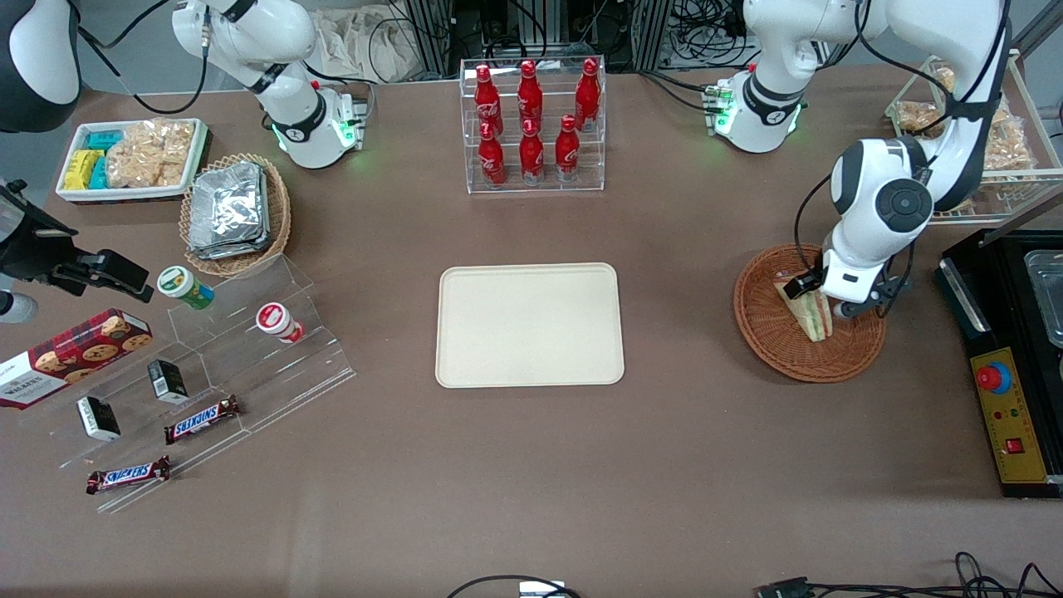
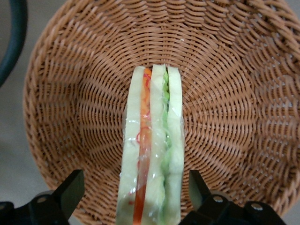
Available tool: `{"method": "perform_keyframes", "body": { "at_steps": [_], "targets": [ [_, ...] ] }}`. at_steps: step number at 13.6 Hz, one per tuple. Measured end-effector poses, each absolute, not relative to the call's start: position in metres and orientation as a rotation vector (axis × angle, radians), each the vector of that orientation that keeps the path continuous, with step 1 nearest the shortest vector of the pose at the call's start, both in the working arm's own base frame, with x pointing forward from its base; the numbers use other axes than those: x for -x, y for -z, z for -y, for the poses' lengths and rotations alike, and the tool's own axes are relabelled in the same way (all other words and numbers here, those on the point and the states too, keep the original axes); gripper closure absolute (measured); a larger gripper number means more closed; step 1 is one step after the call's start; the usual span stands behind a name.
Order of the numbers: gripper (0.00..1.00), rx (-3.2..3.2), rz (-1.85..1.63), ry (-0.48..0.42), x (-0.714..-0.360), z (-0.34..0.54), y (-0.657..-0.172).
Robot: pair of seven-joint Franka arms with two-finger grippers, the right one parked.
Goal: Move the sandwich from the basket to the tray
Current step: 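Close the left gripper on the wrapped sandwich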
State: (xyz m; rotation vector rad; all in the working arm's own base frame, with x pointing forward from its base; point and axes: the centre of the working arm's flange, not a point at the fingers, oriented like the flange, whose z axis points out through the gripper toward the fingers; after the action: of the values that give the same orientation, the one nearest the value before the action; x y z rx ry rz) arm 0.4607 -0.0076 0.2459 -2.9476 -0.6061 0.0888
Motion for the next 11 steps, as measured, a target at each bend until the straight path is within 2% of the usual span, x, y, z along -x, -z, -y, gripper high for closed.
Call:
{"method": "perform_keyframes", "body": {
  "at_steps": [2,3,4,7,10,11],
  "targets": [
    [0.09,2.95,0.601,-0.08,-0.462,0.008,-0.235],
    [0.09,2.949,0.599,-0.081,-0.462,0.008,-0.231],
    [0.16,2.949,0.598,-0.082,-0.462,0.008,-0.228],
    [0.51,2.95,0.597,-0.078,-0.463,0.008,-0.228],
    [0.74,2.945,0.603,-0.084,-0.465,0.006,-0.236],
    [0.76,2.939,0.599,-0.108,-0.465,0.005,-0.244]
  ]
}}
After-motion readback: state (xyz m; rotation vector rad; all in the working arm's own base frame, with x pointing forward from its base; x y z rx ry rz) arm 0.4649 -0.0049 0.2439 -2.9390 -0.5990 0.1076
